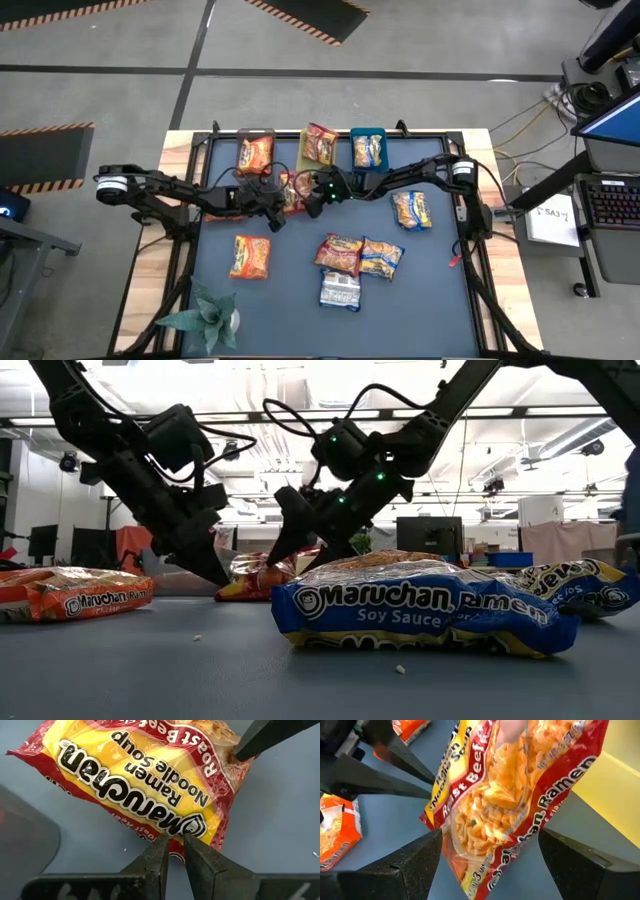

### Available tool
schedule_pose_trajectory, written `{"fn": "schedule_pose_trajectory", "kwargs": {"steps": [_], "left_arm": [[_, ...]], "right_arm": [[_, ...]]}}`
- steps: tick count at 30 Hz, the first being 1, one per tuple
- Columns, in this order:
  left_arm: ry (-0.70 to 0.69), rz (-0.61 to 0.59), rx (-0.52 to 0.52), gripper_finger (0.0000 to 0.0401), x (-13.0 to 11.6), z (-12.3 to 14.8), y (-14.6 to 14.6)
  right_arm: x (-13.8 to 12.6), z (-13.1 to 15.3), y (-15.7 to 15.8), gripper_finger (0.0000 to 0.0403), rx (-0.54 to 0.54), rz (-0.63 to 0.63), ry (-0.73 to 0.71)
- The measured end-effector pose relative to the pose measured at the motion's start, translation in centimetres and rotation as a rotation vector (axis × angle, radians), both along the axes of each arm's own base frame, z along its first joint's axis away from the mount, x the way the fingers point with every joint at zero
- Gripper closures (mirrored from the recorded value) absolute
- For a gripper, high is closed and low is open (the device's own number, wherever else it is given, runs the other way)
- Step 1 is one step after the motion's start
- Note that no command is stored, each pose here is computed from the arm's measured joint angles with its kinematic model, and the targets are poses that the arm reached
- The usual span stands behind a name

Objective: Sort Maruchan noodles
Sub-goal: Put the red noodle pack into the yellow bin

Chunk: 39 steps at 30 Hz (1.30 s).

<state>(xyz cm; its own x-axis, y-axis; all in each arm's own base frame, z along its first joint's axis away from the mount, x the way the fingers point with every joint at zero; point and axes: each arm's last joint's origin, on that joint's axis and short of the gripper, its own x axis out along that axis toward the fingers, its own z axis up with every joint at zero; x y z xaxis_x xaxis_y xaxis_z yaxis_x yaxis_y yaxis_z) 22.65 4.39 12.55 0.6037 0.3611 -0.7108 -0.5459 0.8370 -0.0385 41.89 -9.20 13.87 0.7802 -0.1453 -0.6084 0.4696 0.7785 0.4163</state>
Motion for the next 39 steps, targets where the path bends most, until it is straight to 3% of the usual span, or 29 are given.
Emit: {"fn": "schedule_pose_trajectory", "kwargs": {"steps": [14, 18, 29, 39], "left_arm": [[-0.055, -0.032, -0.026, 0.0359, 0.3, 0.2, -0.1], [-0.071, -0.038, -0.024, 0.0359, 0.4, 0.3, -0.2], [-0.122, -0.091, -0.018, 0.0359, 1.1, 0.9, -1.3], [-0.229, -0.178, 0.020, 0.0359, 1.3, 3.8, -2.8]], "right_arm": [[0.8, -0.8, 0.1, 0.0103, -0.029, 0.018, -0.065], [0.8, -0.8, 0.2, 0.0130, -0.029, 0.021, -0.066], [0.6, -0.6, 0.8, 0.0251, -0.051, 0.069, -0.037], [-1.0, 1.1, 2.5, 0.0268, -0.190, 0.195, -0.017]]}}
